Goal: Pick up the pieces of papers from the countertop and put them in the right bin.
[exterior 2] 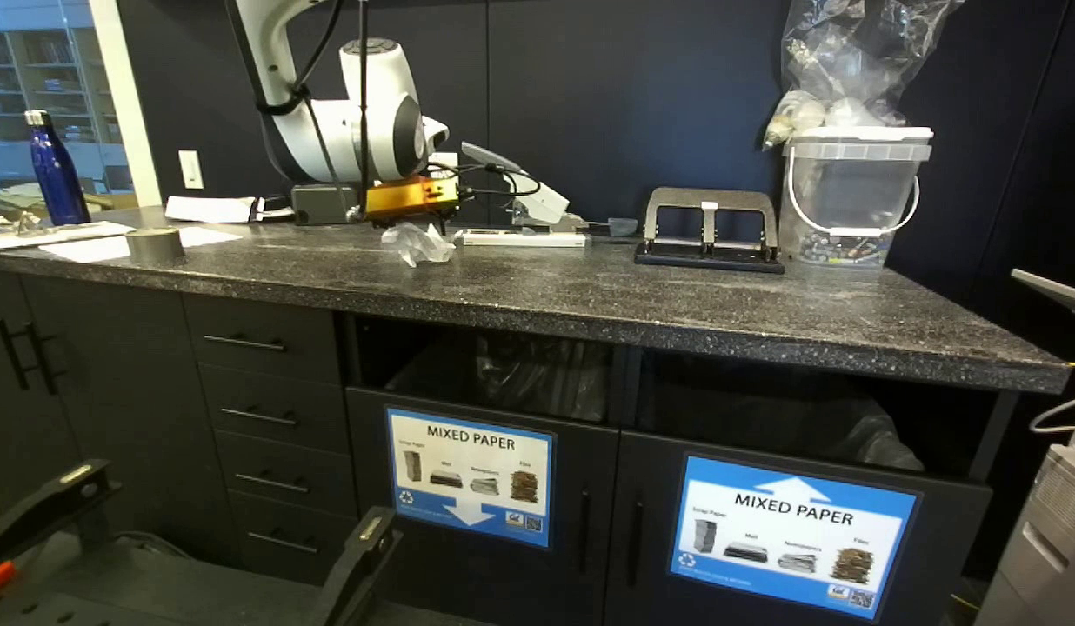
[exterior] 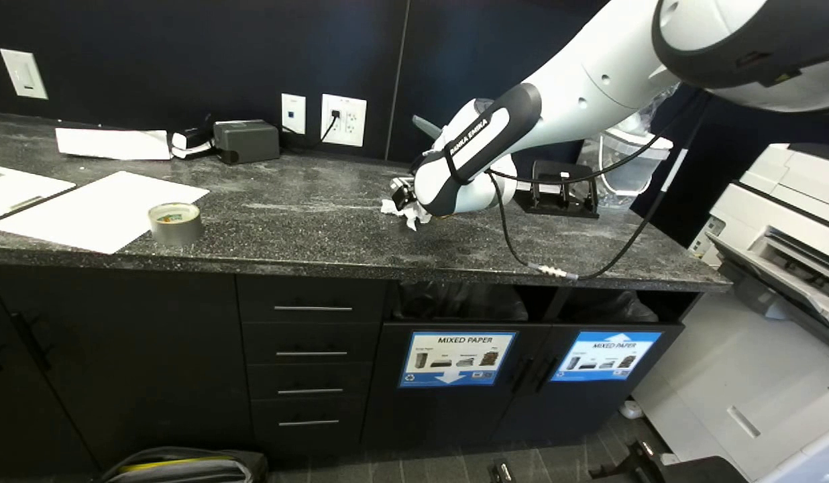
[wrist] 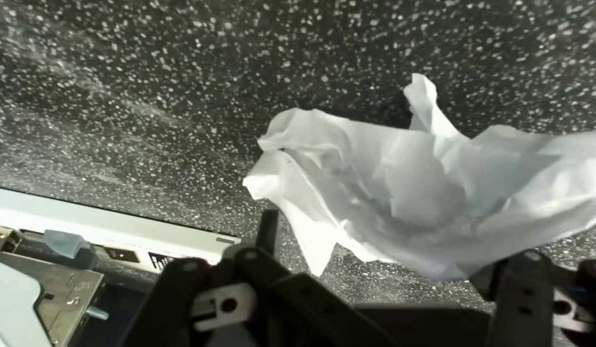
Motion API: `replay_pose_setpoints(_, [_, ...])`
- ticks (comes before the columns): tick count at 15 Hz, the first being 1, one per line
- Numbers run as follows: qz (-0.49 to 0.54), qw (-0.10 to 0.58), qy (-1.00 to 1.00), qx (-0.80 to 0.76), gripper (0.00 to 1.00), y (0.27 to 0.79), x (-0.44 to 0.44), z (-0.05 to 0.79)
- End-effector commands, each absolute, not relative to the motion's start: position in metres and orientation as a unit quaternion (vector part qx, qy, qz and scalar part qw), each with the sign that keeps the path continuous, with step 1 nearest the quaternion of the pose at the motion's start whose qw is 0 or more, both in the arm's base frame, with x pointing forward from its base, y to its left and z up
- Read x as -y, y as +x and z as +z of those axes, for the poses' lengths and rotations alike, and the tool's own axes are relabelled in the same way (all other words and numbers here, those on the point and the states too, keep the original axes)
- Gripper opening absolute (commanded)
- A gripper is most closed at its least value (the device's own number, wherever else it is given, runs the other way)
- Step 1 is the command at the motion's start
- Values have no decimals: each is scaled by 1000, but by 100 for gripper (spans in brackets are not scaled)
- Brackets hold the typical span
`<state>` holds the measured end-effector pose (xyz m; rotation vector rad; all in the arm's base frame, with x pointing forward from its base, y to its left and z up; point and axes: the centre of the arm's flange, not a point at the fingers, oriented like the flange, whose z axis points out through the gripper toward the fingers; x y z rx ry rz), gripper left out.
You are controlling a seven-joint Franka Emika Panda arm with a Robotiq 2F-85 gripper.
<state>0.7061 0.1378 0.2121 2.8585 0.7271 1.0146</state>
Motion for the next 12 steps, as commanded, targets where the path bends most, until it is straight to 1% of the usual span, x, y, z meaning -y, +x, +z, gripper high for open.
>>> replay_pose_setpoints(1, [335,22,910,-244,58,731,-132,202])
replay_pose_setpoints(7, [327,35,910,-252,13,734,-124,189])
replay_pose_setpoints(11, [258,38,926,-272,4,719,-111,197])
replay_pose_setpoints(12, [237,45,930,-276,9,713,-107,198])
